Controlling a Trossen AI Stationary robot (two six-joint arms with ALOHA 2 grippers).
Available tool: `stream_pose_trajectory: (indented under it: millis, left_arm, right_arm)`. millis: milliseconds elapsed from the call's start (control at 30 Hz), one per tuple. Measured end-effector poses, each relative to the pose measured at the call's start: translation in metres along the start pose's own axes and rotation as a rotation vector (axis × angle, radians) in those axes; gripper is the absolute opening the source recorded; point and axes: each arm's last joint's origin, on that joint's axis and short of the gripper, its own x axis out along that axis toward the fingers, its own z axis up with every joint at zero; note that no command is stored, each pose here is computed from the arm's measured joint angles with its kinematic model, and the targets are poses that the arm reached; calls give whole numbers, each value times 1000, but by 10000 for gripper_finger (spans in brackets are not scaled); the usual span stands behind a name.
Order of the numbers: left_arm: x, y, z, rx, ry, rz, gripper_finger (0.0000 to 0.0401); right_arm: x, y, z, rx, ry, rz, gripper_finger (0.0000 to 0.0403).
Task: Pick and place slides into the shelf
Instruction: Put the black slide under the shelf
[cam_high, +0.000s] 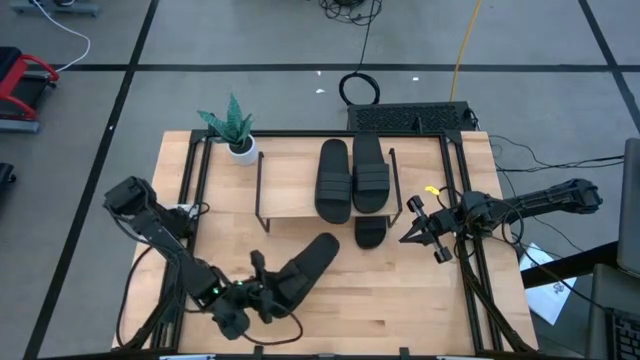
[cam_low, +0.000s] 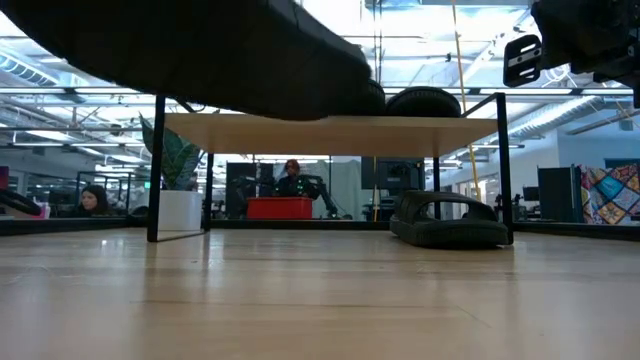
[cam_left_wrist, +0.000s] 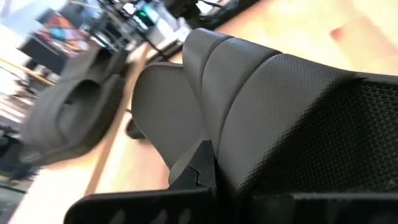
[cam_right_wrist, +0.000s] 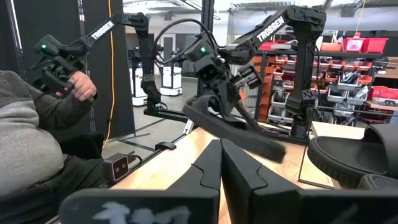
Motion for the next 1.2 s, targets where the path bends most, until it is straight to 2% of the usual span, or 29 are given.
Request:
stream_pose_trajectory:
  millis: [167,433,667,767,933,1200]
  left_arm:
    - [19,-2,-2,-29,131,-78,0]
    - [58,6,-14,-37,278,25,0]
    - [91,35,-20,-93,351,102,0]
    - [99,44,-23,-108,373,116,0]
    - [110,54,-27,-169,415,72,0]
    - [124,73,-33,-224,442,151,0]
  right_arm:
    - [0,0,0,-1,0,0,0]
    - [0,0,0,13,-1,0,0]
    - [0,0,1,8,-7,-1,0]
    - [0,0,1,7,-9,-1,0]
    - [0,0,1,7,-10,-1,0]
    - [0,0,1,8,-12,-1,0]
